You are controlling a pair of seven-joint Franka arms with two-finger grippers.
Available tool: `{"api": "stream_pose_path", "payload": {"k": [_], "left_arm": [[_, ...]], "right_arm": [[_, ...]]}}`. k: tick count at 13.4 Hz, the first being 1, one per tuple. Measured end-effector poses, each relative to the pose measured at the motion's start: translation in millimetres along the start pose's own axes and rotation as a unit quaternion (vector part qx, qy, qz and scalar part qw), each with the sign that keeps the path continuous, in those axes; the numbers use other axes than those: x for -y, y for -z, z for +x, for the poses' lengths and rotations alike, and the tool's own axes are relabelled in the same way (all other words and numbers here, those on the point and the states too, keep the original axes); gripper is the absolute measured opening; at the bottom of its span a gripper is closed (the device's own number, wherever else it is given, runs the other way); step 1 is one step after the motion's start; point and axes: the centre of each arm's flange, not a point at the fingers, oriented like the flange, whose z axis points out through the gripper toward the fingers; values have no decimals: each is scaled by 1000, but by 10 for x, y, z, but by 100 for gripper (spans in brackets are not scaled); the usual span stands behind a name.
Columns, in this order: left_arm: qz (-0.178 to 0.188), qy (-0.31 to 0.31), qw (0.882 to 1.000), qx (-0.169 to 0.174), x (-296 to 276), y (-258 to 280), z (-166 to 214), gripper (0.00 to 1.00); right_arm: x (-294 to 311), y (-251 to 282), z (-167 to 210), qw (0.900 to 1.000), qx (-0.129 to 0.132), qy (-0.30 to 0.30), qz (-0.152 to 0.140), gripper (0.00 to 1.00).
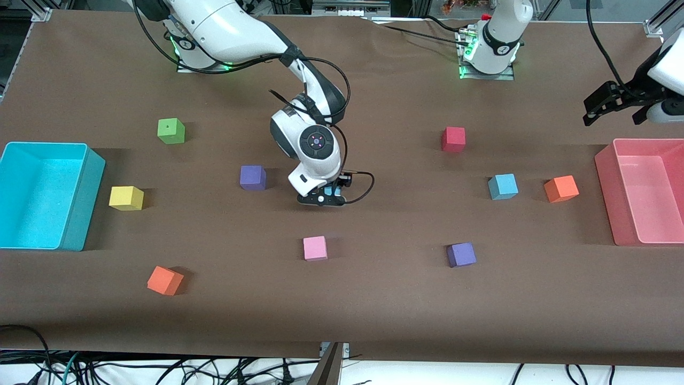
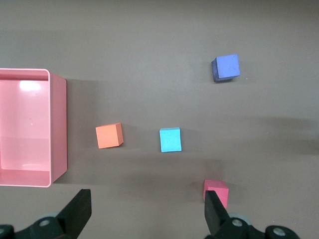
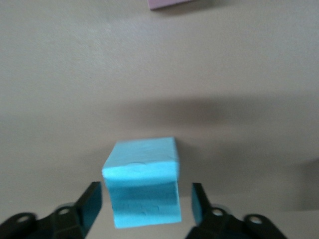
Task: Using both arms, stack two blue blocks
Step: 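Lift the light blue cube with the right gripper toward the table middle, then lower the blue cube with the right gripper while the left gripper reaches another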
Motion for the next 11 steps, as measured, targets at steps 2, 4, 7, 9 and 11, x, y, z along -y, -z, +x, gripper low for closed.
{"api": "stream_pose_path", "payload": {"k": [2, 4, 7, 9, 11], "left_arm": [[0, 0, 1000, 9, -7, -132, 48, 100], [0, -1, 1000, 10, -19, -319, 112, 100], [-1, -3, 1000, 8, -45, -761, 202, 100], [-2, -5, 1000, 4, -69, -1122, 245, 100], [-3, -7, 1000, -1, -95, -1501, 256, 100]], "right_arm": [[72, 137, -22, 1000, -7, 7, 6, 100], [72, 399, -37, 999, -10, 38, 6, 100], [-188, 902, 24, 991, 5, 136, -15, 100], [-403, 1126, 72, 979, 25, 201, -27, 100], [-637, 1233, 167, 964, 44, 263, -21, 100]]}}
